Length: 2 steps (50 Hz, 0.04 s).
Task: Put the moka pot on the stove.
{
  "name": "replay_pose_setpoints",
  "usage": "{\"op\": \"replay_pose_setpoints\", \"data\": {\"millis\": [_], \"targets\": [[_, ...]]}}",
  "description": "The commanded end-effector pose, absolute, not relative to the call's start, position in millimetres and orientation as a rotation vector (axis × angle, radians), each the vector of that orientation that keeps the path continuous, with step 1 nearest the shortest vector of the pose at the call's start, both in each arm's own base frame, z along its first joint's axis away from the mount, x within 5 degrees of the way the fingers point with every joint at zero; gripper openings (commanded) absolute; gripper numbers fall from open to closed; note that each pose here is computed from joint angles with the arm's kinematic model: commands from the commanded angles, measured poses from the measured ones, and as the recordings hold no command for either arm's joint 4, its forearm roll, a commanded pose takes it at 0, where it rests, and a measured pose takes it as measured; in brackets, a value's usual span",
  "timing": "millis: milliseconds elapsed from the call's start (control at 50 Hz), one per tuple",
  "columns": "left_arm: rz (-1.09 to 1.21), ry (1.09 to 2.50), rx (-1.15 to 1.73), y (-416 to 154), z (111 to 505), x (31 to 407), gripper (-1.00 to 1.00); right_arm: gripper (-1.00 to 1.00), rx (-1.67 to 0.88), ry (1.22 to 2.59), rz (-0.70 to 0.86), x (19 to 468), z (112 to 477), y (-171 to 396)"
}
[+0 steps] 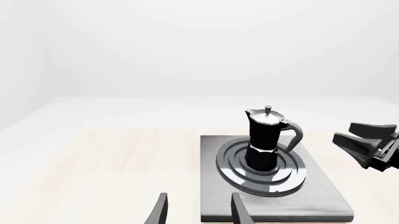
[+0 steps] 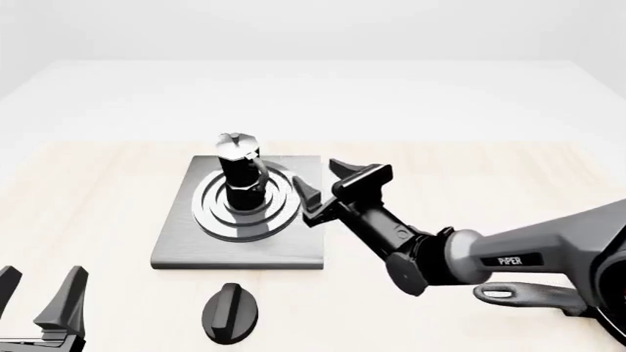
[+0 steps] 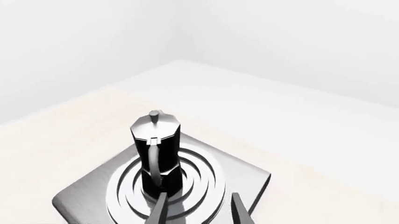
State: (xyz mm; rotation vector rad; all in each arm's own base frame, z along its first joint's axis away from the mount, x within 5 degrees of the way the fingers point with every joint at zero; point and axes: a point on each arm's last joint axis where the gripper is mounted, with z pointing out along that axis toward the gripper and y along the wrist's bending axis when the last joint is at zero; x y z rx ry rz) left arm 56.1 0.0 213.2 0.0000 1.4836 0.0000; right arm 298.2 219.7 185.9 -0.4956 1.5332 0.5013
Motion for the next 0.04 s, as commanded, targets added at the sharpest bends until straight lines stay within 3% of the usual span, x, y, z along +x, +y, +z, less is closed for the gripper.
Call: {"op": "replay_pose_setpoints", "data": {"millis": [20, 40], "targets": [[0.0, 1.484, 0.0, 0.0, 213.2, 56.1, 1.0, 1.0, -0.475, 1.543, 0.489, 298.0, 183.3, 209.8], [0.0, 1.484, 0.0, 0.0, 213.2, 56.1, 1.0, 1.0, -0.471, 1.545, 0.489, 298.2, 182.8, 208.7]]}}
